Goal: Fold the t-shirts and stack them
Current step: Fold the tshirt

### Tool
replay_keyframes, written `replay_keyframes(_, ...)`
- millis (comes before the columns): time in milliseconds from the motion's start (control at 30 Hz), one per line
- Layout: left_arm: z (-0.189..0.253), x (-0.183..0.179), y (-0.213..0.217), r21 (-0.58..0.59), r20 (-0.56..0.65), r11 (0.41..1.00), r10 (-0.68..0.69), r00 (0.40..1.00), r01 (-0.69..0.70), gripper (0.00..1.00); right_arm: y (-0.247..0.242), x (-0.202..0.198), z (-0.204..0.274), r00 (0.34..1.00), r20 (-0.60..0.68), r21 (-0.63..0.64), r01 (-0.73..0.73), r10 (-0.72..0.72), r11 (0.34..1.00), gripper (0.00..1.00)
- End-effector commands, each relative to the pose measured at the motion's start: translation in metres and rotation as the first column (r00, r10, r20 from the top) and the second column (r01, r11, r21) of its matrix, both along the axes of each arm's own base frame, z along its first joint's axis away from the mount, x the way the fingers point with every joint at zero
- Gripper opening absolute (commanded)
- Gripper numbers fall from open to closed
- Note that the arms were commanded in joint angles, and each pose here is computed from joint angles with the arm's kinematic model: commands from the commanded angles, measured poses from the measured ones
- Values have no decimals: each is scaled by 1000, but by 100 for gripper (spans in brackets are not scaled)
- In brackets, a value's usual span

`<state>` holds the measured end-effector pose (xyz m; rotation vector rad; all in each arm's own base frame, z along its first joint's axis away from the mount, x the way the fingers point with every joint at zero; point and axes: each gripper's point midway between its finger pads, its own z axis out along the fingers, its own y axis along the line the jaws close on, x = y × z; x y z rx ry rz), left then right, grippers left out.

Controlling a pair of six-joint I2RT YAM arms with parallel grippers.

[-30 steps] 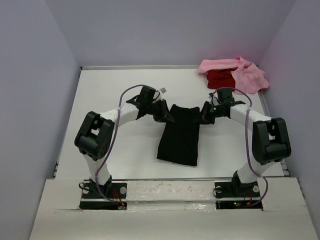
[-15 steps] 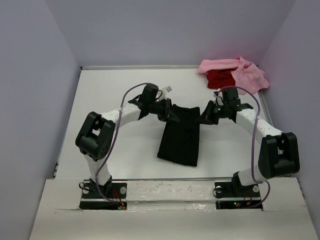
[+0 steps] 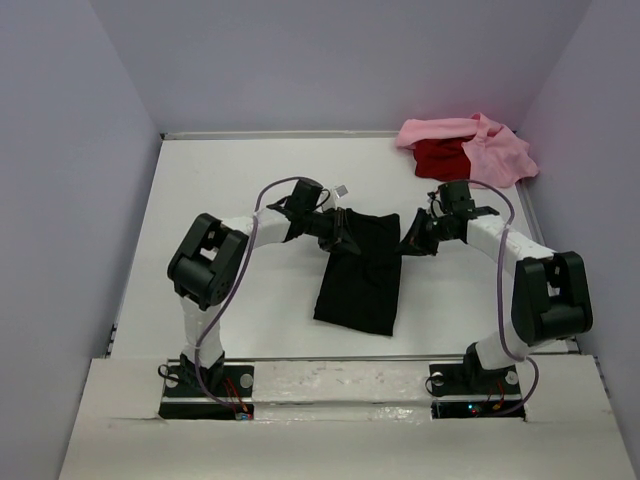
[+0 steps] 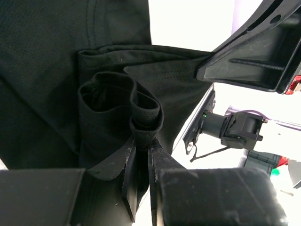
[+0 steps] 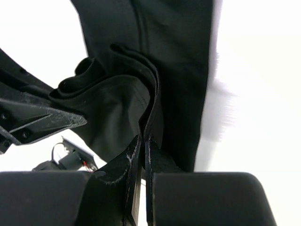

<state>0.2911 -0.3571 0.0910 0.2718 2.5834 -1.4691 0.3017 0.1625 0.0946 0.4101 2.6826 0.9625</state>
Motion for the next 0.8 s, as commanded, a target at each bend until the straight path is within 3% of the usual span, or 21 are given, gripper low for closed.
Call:
replay_keyframes(0, 12, 4, -8, -33, 42, 999, -41, 998, 42, 21, -3, 9, -4, 1000, 16, -47, 5, -4, 999, 0)
replay_keyframes(200, -14, 9, -4, 34, 21, 999, -35, 999, 34, 18, -10, 11, -33, 999, -35, -106, 11, -15, 994, 0)
replay_keyframes(433, -42, 18, 26, 222, 22, 974, 51, 998, -54, 11, -18, 20, -61, 997, -77, -172, 10, -24, 985, 0)
replay_keyframes(600, -53, 26, 51, 266, -2, 955, 136, 991, -130, 8, -17, 24, -67, 996, -90, -175, 11, -28, 984, 0)
replay_keyframes(767, -38, 40, 64, 276, 54, 938, 202, 978, -209, 7, -19, 24, -69, 996, -91, -185, 9, -26, 983, 0)
